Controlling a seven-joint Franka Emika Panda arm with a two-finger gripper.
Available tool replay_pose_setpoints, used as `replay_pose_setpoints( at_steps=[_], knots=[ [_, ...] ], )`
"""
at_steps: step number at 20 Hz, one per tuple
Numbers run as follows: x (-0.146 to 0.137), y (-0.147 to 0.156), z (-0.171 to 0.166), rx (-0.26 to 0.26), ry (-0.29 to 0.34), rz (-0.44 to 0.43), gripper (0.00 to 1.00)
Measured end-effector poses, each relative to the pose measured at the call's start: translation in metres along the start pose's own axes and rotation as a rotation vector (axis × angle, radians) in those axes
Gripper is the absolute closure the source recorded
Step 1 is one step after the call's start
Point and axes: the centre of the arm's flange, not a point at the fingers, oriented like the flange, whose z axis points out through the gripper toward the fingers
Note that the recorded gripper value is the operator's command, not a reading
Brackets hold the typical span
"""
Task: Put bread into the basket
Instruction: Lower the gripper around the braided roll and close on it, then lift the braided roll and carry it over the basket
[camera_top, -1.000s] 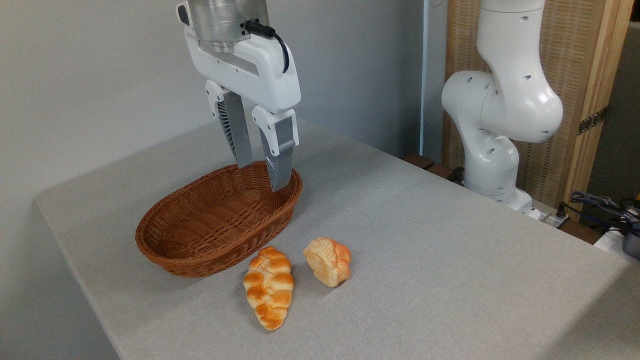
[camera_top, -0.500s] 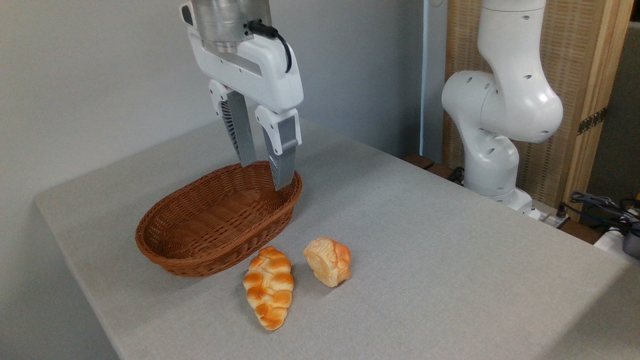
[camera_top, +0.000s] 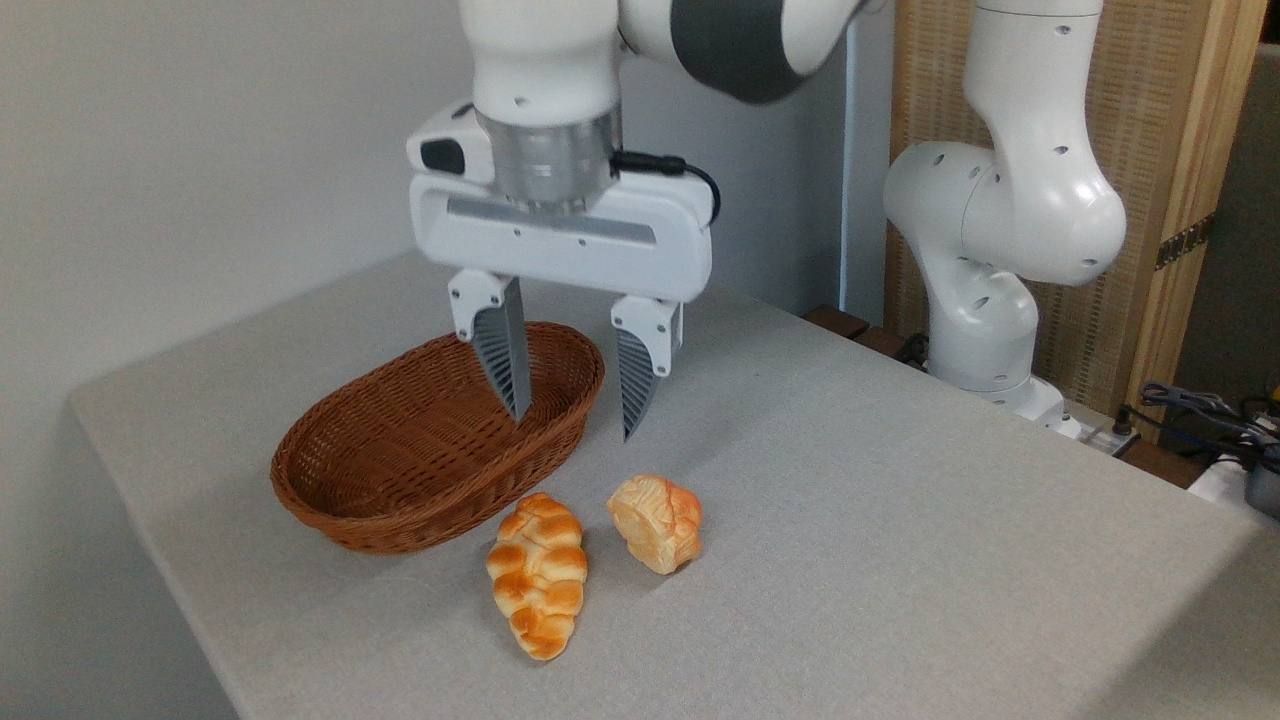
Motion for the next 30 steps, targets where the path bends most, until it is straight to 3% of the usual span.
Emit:
replay_pose_setpoints(
  at_steps=[3,8,13,16,22,23,26,30],
  knots=[
    [0.003,-0.005,0.016,-0.010,0.054,-0.157,0.00],
    [0.011,-0.013,0.042,-0.003,0.083,-0.242,0.00],
    [0.025,-0.020,0.071,0.007,0.090,-0.252,0.00],
    [0.030,-0.019,0.092,0.008,0.060,-0.248,0.00],
    [0.042,0.004,0.129,0.016,0.042,-0.198,0.00],
    [0.042,0.005,0.132,0.017,0.041,-0.197,0.05],
    [0.040,0.004,0.138,0.020,0.043,-0.197,0.40],
    [0.040,0.004,0.139,0.022,0.042,-0.158,0.55]
  ],
)
